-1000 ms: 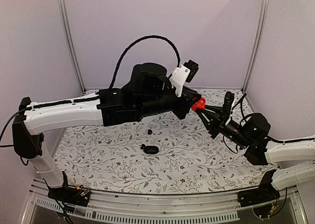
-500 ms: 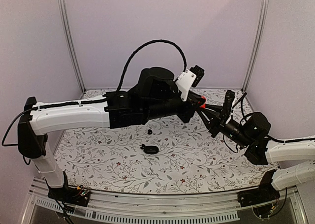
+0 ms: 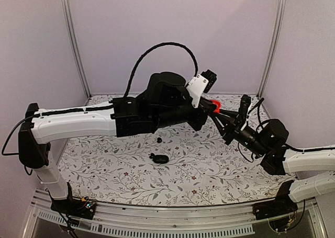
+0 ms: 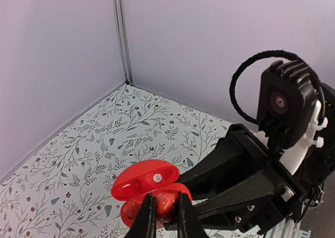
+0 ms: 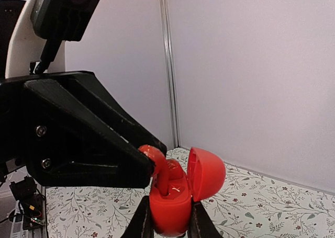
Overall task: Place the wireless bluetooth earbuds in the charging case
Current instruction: Insert the right earbud into the right side groove of the charging case.
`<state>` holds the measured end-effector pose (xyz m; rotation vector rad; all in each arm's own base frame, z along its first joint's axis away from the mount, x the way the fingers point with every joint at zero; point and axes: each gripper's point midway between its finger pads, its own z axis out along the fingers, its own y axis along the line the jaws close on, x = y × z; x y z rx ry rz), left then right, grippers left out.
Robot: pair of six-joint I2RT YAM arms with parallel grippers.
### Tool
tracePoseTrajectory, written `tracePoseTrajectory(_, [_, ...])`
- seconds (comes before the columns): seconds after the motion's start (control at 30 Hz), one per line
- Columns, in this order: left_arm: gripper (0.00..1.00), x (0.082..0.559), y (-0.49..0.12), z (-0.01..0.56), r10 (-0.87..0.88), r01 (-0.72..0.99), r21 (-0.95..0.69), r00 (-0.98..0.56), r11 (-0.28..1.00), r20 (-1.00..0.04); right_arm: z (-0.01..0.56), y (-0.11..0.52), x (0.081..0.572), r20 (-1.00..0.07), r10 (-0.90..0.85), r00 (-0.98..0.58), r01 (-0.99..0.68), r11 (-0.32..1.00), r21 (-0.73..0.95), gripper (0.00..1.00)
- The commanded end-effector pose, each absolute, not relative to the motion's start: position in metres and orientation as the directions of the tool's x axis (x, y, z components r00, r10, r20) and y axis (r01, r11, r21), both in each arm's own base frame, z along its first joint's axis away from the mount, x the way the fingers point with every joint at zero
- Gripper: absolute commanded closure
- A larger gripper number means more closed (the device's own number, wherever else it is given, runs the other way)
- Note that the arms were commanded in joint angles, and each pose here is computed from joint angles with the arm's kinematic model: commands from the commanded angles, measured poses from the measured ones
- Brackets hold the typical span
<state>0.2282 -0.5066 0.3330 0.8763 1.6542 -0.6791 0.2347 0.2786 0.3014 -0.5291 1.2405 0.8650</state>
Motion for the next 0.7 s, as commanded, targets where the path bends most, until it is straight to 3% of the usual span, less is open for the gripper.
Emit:
tracePoseTrajectory(0.0, [0.98,0.221,-0.496,0.340,0.209,0.819,0.010,-0.134,0.573,-0.969,0.322,0.269,0.237,-0.938,0.322,0.124,-0.781,0.615,0.108,1.00])
tracePoseTrajectory(0.23, [0.96,0.219,-0.502,0.331,0.223,0.833,0.000,-0.148,0.554,-0.964,0.325,0.272,0.236,-0.940,0.317,0.129,-0.789,0.607,0.097,1.00])
tracePoseTrajectory(0.47, [0.80,0.218,-0.499,0.336,0.230,0.829,0.007,-0.146,0.559,-0.962,0.325,0.276,0.238,-0.940,0.317,0.123,-0.794,0.599,0.098,1.00])
tracePoseTrajectory(0.67, [0.74,0.211,-0.501,0.346,0.219,0.845,0.013,-0.124,0.535,-0.968,0.323,0.278,0.237,-0.943,0.313,0.116,-0.802,0.589,0.097,1.00])
